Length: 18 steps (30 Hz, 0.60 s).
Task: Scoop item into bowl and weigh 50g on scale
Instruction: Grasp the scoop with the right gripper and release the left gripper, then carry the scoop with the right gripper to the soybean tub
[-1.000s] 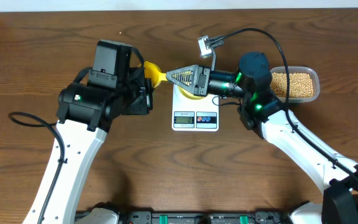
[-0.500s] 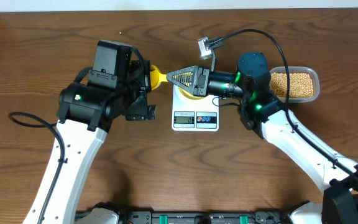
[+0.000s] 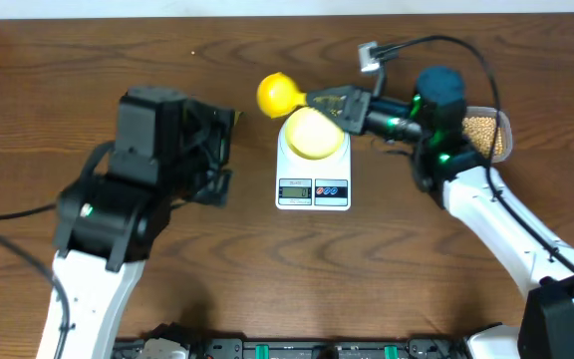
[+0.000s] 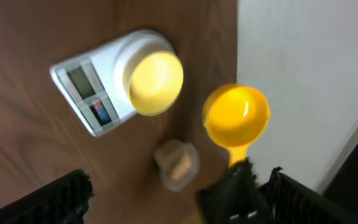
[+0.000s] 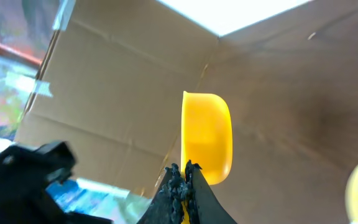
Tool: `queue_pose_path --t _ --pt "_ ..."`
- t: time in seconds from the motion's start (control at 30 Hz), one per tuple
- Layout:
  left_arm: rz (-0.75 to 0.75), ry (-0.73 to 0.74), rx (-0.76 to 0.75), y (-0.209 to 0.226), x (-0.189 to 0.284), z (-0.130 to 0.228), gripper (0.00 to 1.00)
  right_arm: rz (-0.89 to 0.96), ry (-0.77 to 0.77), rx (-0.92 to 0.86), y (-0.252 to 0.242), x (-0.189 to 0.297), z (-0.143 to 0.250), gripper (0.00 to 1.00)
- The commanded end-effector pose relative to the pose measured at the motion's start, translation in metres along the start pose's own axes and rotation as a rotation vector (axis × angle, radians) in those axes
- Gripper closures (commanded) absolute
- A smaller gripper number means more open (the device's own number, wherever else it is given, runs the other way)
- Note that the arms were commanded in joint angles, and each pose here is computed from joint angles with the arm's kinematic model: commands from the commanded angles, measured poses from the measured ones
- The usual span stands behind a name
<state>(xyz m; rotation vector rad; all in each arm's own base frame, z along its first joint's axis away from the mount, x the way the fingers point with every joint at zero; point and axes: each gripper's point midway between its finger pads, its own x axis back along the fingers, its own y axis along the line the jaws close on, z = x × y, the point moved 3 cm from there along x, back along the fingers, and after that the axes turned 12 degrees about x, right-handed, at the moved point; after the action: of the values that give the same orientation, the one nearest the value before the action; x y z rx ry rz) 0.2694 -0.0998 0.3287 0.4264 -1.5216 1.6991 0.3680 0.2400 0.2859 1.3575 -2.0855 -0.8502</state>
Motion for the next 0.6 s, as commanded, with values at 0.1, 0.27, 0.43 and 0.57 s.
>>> queue_pose_path --t 0.1,0.27,0.43,0.57 --pt "-0.018 -0.097 -0.435 0.005 0.013 -0.013 0.08 -0.015 -0.026 0.107 0.001 0.023 -0.020 0.99" --pt "-0.106 -0.108 -0.530 0.019 0.010 -0.019 0.08 0.017 -0.028 0.138 0.000 0.038 -0.025 0.98" --pt "-0.152 -0.113 -0.710 0.024 0.008 -0.023 0.09 0.089 -0.028 0.163 -0.004 0.053 -0.028 0.98" --pt "-0.156 -0.107 -0.793 0.024 0.008 -0.023 0.08 0.199 -0.016 0.187 -0.005 0.064 -0.033 0.98"
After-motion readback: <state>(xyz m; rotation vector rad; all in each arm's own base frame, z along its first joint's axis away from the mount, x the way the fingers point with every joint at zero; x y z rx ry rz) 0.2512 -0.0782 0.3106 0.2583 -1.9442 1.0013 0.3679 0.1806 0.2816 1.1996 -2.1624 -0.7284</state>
